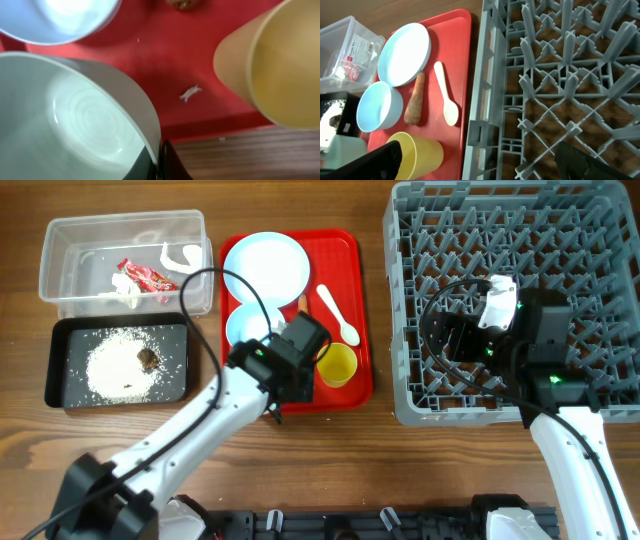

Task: Sort waste into correct bins and load items into the dishwasher rack
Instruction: 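Place the green bowl back on the red tray and release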

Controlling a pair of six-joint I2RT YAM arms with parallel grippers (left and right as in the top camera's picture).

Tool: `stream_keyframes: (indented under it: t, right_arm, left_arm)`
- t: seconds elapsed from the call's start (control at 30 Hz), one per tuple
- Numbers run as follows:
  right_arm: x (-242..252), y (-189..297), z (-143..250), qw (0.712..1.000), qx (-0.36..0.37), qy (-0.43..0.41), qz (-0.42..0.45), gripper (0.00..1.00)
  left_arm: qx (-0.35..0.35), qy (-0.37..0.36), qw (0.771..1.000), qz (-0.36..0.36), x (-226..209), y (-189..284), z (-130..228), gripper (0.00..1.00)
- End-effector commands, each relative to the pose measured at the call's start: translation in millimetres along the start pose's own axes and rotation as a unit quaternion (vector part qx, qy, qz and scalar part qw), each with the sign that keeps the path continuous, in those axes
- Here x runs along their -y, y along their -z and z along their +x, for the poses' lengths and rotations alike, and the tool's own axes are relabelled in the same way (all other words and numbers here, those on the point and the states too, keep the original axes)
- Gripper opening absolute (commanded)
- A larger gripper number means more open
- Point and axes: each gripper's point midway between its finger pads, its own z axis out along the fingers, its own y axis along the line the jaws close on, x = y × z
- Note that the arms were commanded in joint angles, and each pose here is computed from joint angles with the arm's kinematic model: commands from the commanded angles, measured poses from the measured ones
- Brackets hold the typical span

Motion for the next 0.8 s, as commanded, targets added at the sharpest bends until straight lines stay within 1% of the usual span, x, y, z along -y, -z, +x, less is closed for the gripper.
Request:
stream_keyframes:
  t: [0.0, 0.2, 0.3, 0.37, 0.43, 0.53, 0.63, 0.77]
  right_arm:
    - [-7.1, 1.5, -7.3, 1.000, 0.005, 0.001, -0.012, 1.00]
    - [-7.0, 1.5, -7.4, 1.000, 0.005, 0.002, -0.011, 1.00]
    - [-7.1, 1.5, -7.5, 1.000, 0.006, 0.002, -0.012, 1.00]
    - [-7.1, 1.5, -7.6, 1.000, 0.006, 0.002, -0.011, 1.00]
    - [-7.0, 1.5, -7.4, 1.000, 0.005, 0.002, -0.011, 1.00]
    - [-7.0, 1.5, -7.5, 1.000, 0.005, 0.002, -0.011, 1.00]
    - [-7.0, 1.5, -7.4, 1.000, 0.005, 0.002, -0.011, 1.00]
    - [-7.0, 1.5, -7.1, 1.000, 0.005, 0.002, -0.011, 1.00]
  left_arm:
    - [0.017, 0.021, 0.999, -0.045, -10.9, -21.4, 3.8, 0.04]
    - [0.016, 0.021, 0.996, -0.080, -21.7, -40.3, 7.8, 0.04]
    - [0.010, 0.019, 0.996, -0.091, -23.9, -47.6, 9.5, 0.06]
    - [0.009, 0.019, 0.996, -0.091, -23.2, -50.2, 9.2, 0.15]
    - [0.010, 0.019, 0.996, -0.090, -22.5, -50.9, 8.3, 0.29]
    - [0.015, 0.020, 0.996, -0.087, -21.1, -50.7, 6.3, 0.45]
    - [0.020, 0.021, 0.996, -0.083, -18.7, -47.4, 2.1, 0.51]
    - [0.038, 0.027, 0.996, -0.070, -12.0, -29.3, -12.6, 0.54]
